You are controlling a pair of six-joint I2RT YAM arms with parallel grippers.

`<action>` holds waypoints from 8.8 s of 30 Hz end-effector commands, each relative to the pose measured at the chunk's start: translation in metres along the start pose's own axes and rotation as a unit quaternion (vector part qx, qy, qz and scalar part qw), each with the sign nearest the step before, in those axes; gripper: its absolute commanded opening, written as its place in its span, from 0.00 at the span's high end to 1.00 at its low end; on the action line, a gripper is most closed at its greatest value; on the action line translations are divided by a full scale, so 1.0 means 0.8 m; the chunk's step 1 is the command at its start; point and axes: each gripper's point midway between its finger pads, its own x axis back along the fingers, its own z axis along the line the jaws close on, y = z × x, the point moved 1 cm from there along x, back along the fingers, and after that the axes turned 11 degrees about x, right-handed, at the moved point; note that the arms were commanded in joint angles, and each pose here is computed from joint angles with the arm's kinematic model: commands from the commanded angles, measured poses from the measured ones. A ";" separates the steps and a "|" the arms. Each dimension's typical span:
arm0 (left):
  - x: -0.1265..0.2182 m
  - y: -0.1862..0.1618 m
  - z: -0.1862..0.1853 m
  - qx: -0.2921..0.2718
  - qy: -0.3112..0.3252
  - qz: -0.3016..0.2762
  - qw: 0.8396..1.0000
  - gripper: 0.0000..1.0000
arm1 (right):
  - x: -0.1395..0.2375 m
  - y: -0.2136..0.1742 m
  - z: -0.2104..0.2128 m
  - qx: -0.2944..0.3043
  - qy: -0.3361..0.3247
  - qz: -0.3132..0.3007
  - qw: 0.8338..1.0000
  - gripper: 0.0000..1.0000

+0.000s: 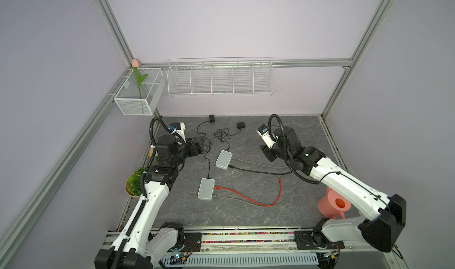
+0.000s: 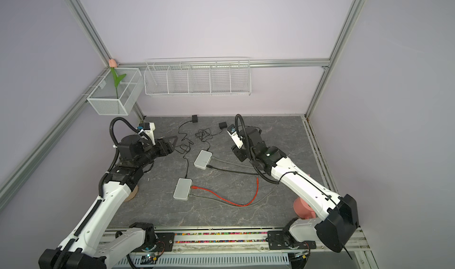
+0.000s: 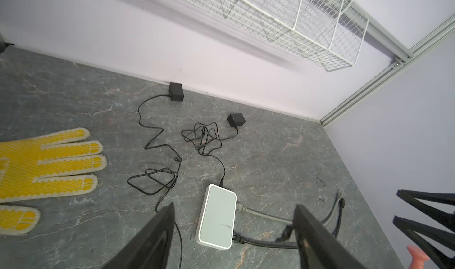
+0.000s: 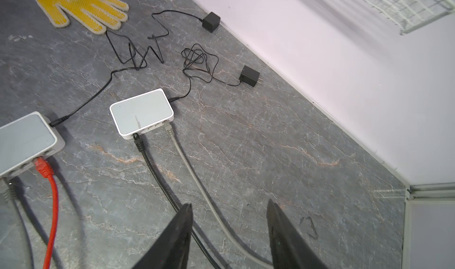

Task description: Insert the plug into the switch port

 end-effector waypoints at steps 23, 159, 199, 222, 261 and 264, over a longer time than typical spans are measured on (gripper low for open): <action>0.056 -0.056 0.091 -0.106 0.170 -0.079 0.977 0.17 | 0.117 -0.237 -0.036 -0.148 -0.280 -0.026 0.948 0.30; 0.060 -0.075 0.227 -0.098 0.309 -0.269 0.907 0.01 | -0.018 -0.292 -0.110 -0.138 -0.387 -0.082 0.908 0.12; -0.027 -0.119 0.179 -0.281 0.183 -0.195 0.922 0.01 | -0.032 -0.287 -0.097 -0.117 -0.333 -0.100 0.930 0.12; -0.040 -0.109 0.206 -0.241 0.215 -0.199 0.925 0.01 | -0.043 -0.311 -0.121 -0.162 -0.341 -0.080 0.922 0.11; -0.075 -0.062 0.258 -0.145 0.257 -0.139 0.945 0.00 | -0.075 -0.331 -0.155 -0.242 -0.271 -0.020 0.931 0.11; -0.079 -0.065 0.253 -0.151 0.244 -0.131 0.949 0.00 | -0.082 -0.324 -0.146 -0.238 -0.227 -0.033 0.944 0.11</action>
